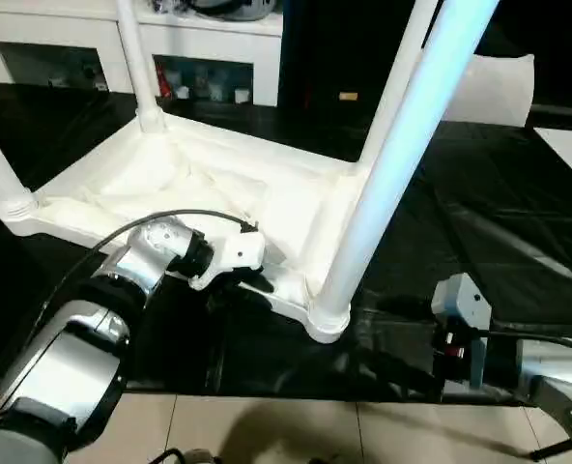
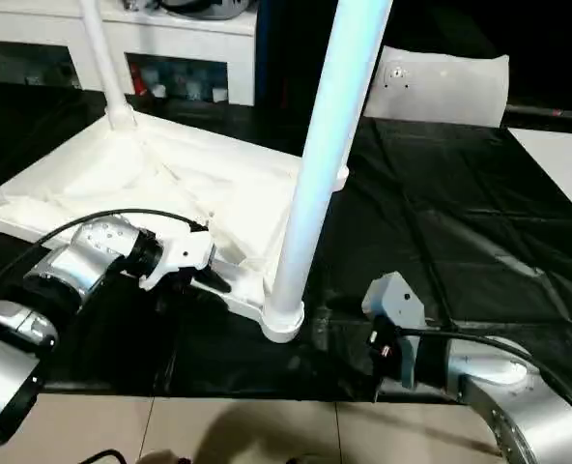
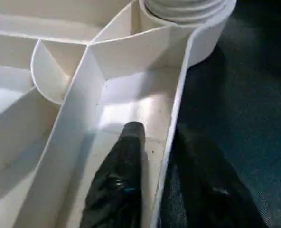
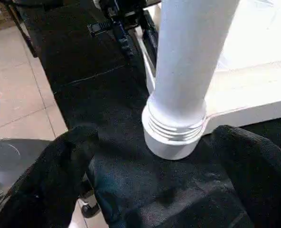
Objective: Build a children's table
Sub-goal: Rotate table base
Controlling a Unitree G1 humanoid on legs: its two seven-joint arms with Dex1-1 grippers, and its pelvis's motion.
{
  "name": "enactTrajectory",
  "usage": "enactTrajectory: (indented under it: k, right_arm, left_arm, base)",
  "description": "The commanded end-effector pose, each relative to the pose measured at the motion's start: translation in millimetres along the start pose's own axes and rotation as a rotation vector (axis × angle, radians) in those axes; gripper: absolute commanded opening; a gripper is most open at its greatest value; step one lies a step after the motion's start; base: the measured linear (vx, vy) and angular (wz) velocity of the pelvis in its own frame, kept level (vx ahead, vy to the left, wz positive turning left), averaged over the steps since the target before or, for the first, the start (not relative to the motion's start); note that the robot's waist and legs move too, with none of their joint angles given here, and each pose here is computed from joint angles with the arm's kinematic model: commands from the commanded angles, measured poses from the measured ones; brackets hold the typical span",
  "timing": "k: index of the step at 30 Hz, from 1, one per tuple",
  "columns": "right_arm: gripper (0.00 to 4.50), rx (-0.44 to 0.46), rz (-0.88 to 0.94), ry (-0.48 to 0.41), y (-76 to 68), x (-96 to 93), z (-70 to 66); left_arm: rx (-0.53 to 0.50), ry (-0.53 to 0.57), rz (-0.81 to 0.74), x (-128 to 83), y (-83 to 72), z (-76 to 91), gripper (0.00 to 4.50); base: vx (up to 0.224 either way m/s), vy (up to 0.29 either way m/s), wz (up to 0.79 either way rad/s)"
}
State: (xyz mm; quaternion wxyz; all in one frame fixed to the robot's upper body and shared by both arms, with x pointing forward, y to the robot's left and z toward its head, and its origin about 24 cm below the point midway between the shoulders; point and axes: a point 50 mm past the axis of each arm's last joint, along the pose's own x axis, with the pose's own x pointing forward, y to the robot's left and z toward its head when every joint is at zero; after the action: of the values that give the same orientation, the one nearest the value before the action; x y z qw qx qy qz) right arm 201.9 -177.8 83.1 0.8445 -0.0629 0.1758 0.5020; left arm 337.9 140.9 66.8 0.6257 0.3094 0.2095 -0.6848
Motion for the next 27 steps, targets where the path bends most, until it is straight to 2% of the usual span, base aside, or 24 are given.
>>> enactTrajectory:
  k: [1, 5, 6, 10, 11, 13, 14, 17, 21, 23, 27]
  right_arm:
    - [4.50, -0.021, 0.001, 0.019, 0.3, -1.6, 1.5]
    - [4.50, -0.022, 0.003, 0.016, -0.1, -0.8, 2.0]
    - [4.50, -0.025, 0.004, 0.014, -0.3, -0.1, 2.4]
    - [4.50, -0.029, -0.003, 0.002, -1.4, 1.0, 4.0]
    - [4.50, -0.030, -0.005, -0.001, -1.7, 1.1, 4.4]
    - [4.50, -0.031, -0.015, -0.015, -3.7, 1.4, 6.9]
    - [4.50, -0.033, -0.025, -0.022, -5.4, 1.6, 8.1]
    - [4.50, -0.034, -0.034, -0.027, -6.9, 1.9, 8.7]
    - [4.50, -0.045, -0.056, -0.045, -10.0, 5.1, 11.5]
    - [4.50, -0.047, -0.062, -0.048, -10.3, 6.0, 11.8]
    - [4.50, -0.052, -0.076, -0.053, -11.2, 7.5, 11.6]
  left_arm:
    - [0.028, 0.019, -0.006, -2.4, 4.5, 5.7, 0.92]
    - [0.014, 0.030, -0.023, -3.3, 5.2, 5.3, 0.59]
    - [-0.015, 0.029, -0.042, -2.9, 4.8, 4.4, 0.43]
    - [-0.069, 0.010, -0.048, -1.8, 4.5, 3.3, 0.38]
    - [-0.077, 0.008, -0.048, -1.8, 4.4, 3.1, 0.19]
    - [-0.136, -0.025, -0.054, -1.8, 3.6, 2.4, 0.15]
    - [-0.184, -0.048, -0.041, -2.2, 4.0, 1.5, 0.11]
    - [-0.225, -0.054, -0.016, -2.8, 5.2, -0.1, 0.01]
    - [-0.374, -0.142, 0.141, 0.0, 9.5, -4.4, 0.01]
    - [-0.438, -0.165, 0.176, 2.6, 7.3, -7.3, 0.01]
    - [-0.490, -0.158, 0.215, 7.5, -1.8, -13.8, 0.01]
  base:
    - [0.000, 0.000, 0.00]
    - [0.000, 0.000, 0.00]
    - [0.000, 0.000, 0.00]
    - [0.000, 0.000, 0.00]
    - [0.000, 0.000, 0.00]
    - [0.000, 0.000, 0.00]
    - [0.000, 0.000, 0.00]
    - [0.000, 0.000, 0.00]
    - [0.000, 0.000, 0.00]
    - [0.000, 0.000, 0.00]
    - [0.000, 0.000, 0.00]
